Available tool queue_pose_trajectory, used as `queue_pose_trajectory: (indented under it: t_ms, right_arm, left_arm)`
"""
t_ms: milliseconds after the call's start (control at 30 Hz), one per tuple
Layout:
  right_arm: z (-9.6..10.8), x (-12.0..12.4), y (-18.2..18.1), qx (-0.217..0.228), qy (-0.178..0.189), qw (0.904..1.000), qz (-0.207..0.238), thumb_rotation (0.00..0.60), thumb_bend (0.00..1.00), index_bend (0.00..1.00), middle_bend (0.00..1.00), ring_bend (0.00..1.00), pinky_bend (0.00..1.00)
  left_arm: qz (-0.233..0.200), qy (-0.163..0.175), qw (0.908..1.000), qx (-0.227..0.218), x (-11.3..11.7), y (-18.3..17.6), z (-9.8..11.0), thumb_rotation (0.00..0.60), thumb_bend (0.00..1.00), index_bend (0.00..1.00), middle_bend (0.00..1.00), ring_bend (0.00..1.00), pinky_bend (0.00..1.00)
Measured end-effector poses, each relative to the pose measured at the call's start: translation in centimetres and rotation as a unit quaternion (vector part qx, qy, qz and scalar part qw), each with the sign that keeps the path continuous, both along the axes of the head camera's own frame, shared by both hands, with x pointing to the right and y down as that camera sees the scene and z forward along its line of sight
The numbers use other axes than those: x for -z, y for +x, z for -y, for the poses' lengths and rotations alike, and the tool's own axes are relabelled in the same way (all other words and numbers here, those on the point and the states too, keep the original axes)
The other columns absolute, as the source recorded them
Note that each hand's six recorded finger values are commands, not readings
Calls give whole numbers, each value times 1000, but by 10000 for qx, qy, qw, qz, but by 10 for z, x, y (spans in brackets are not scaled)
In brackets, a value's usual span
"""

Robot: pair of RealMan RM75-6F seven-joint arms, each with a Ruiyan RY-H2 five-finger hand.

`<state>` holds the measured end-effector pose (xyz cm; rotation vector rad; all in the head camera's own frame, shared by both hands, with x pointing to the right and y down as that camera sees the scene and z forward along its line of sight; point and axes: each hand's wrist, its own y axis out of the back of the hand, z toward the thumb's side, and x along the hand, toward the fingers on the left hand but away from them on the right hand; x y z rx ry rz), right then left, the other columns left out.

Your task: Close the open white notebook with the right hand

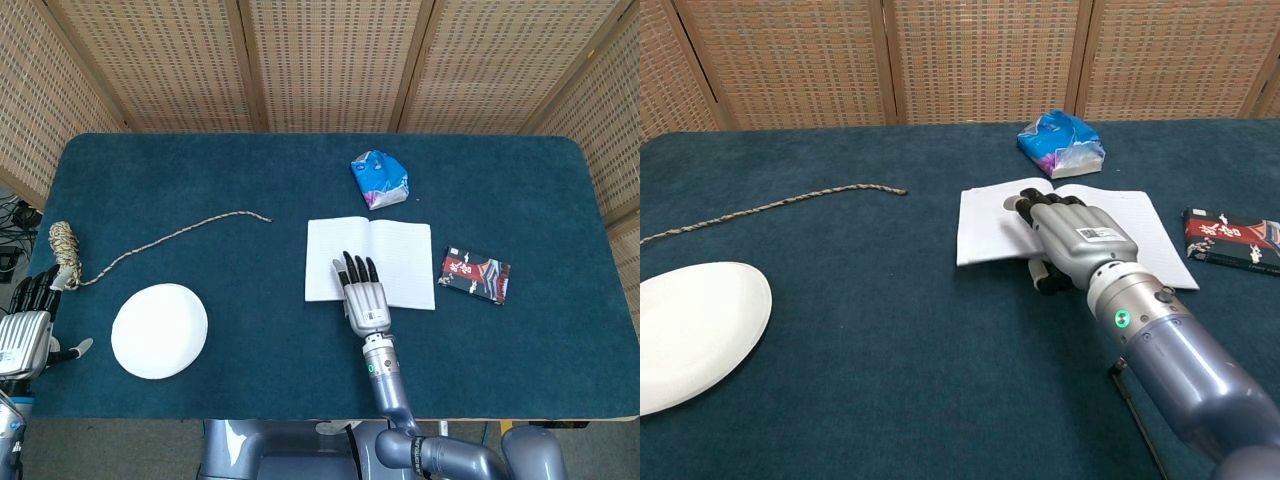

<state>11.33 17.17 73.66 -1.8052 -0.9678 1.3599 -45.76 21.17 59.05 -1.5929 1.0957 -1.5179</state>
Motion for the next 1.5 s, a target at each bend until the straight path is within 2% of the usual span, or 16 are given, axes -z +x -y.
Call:
queue_pose_trajectory:
  t_ms: [133,333,500,767,1067,1500]
  right_arm:
    - [-1,-1,1,-20,-17,10000,-3,600,787,129,0,0,0]
    - [-1,-1,2,-118,-56,9999,64,600,744,129,0,0,0]
    - [-3,0,3,-547,-331,9968,476,600,684,131,0,0,0]
    - [-2,4,10,-1312,-684,9838,1011,600,629,142,0,0,0]
    - [3,13,11,-1436,-507,9823,1094,600,606,141,0,0,0]
    - [11,23,16,-1851,-207,9740,1293,600,601,133,0,0,0]
  left_arm:
    - [-7,1,10000,7,0,0,0,600,100,0,0,0,0]
    - [-22,5,10000,27,0,-1,1,600,100,0,0,0,0]
    - [-29,0,10000,26,0,-1,1,600,99,0,0,0,0]
    - [-46,28,10000,4,2,1,1,600,100,0,0,0,0]
    - [-61,45,10000,8,3,1,1,600,100,0,0,0,0]
    - [-72,55,10000,7,3,2,1,600,100,0,0,0,0]
